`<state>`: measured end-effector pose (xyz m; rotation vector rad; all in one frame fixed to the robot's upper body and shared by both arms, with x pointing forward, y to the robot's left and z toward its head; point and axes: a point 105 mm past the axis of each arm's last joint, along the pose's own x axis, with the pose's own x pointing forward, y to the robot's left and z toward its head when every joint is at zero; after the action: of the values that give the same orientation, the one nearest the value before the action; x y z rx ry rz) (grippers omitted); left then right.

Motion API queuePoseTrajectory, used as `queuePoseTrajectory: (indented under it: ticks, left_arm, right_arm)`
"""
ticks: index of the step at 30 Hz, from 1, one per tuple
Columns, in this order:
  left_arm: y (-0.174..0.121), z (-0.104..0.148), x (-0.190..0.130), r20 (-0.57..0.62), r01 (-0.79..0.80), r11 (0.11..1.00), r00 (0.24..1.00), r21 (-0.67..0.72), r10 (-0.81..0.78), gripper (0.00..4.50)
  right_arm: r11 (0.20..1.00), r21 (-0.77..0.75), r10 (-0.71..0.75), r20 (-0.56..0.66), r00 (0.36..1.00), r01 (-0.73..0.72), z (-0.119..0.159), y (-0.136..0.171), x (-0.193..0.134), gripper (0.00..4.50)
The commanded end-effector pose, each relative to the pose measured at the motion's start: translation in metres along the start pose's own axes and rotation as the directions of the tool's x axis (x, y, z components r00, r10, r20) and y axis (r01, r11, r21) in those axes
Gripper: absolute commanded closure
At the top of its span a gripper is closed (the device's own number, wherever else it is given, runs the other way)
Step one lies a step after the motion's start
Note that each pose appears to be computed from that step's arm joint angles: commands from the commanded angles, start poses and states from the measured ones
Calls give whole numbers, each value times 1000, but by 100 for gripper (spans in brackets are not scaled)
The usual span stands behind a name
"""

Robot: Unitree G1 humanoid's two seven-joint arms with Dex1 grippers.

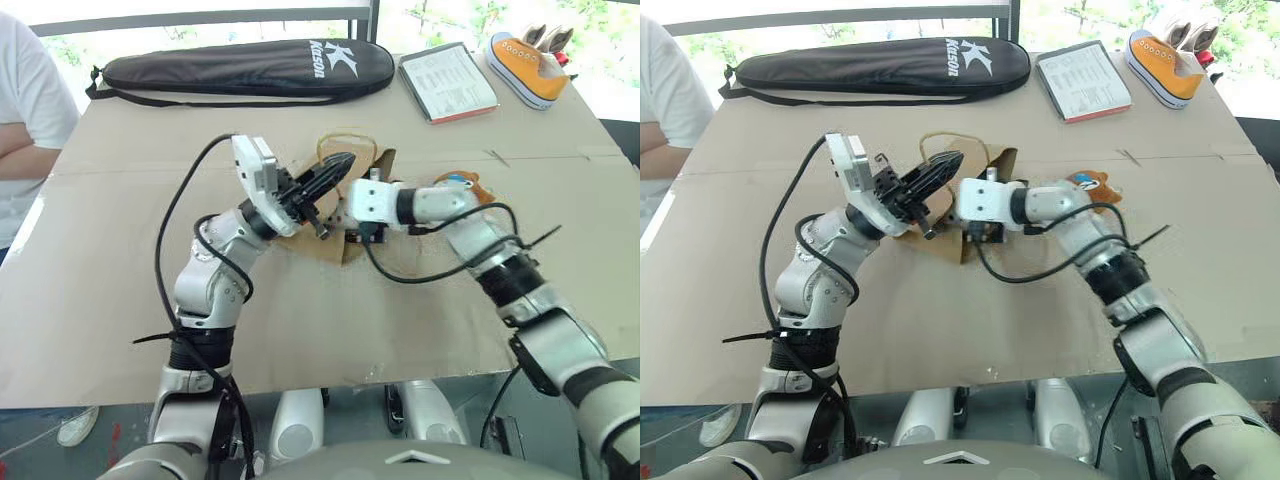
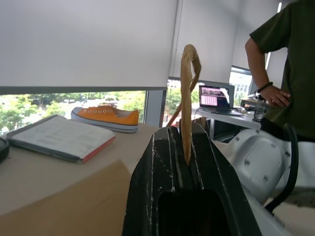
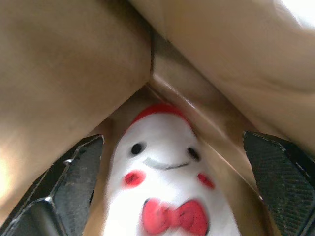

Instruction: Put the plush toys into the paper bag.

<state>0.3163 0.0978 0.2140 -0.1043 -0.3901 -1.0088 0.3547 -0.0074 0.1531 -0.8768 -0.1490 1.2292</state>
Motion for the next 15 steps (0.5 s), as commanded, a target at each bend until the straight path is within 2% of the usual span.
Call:
queuePoseTrajectory:
  ticks: [1,7,11,14,15]
  left_arm:
    - [9,8,-10,2,-43,997,999,67,43,450]
    - [23,8,-16,-14,-85,991,996,100,87,450]
    - [31,11,-17,-24,-106,986,994,128,110,450]
    - [33,14,-14,-16,-118,983,992,139,121,450]
    - [33,15,-11,-11,-119,983,993,141,121,450]
  right_arm:
    - [999,36,-32,31,999,31,10,0,-29,5]
    - [968,206,-139,-25,990,141,9,2,-81,5]
    - [911,291,-258,-155,954,294,-8,-11,-106,5]
    - [813,321,-380,-341,860,486,-42,-31,-118,5]
    - [749,350,-403,-432,807,562,-65,-40,-117,5]
